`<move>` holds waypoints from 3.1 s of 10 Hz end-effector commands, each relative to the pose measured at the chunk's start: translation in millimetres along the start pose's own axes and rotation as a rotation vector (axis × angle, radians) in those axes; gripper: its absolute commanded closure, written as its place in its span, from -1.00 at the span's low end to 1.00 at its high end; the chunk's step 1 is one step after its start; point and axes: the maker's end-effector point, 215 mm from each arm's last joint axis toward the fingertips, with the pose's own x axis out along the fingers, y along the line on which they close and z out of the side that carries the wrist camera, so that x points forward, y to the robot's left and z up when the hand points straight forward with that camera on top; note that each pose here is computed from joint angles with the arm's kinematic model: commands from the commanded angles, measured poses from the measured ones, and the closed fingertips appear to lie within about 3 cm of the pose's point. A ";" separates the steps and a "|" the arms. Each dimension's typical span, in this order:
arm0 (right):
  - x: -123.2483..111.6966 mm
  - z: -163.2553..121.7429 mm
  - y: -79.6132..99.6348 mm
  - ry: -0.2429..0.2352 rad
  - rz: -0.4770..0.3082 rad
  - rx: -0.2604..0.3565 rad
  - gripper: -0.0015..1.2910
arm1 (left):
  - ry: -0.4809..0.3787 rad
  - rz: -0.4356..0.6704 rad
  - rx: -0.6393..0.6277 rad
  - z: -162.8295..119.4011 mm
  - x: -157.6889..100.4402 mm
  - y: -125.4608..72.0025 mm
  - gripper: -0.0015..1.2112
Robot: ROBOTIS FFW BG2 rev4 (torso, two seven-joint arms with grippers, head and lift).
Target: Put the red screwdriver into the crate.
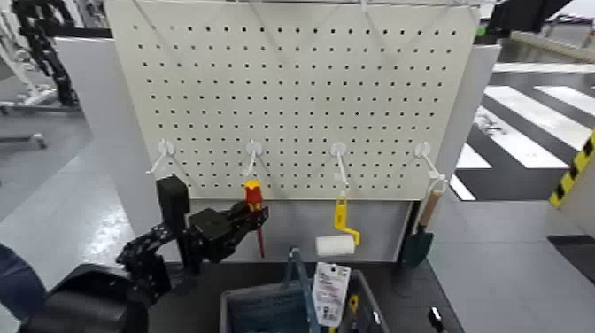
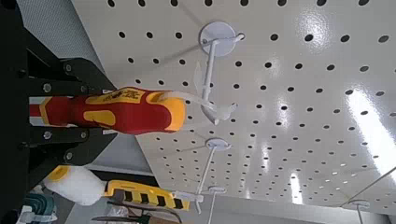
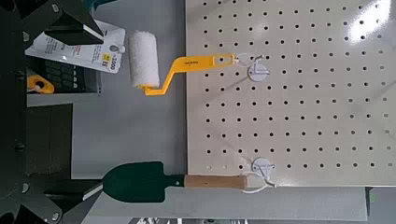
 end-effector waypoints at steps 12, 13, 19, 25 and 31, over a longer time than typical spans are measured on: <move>2.0 -3.4 0.8 0.008 0.006 0.006 -0.69 | 0.044 -0.125 -0.307 -30.7 -51.0 -63.5 0.90; 2.1 -3.4 -0.5 0.008 0.003 0.007 -0.69 | 0.053 -0.141 -0.359 -46.4 -53.6 -68.4 0.90; 1.3 -4.7 0.2 0.010 0.003 0.016 -0.69 | 0.178 -0.299 -0.550 -122.3 -45.6 -119.9 0.90; 0.2 -4.8 -0.5 0.009 -0.003 0.024 -0.69 | 0.225 -0.340 -0.559 -126.4 -44.8 -128.0 -0.56; 0.3 -4.1 -0.8 0.008 -0.003 0.024 -0.69 | 0.154 -0.279 -0.392 -87.3 -45.0 -94.8 -0.71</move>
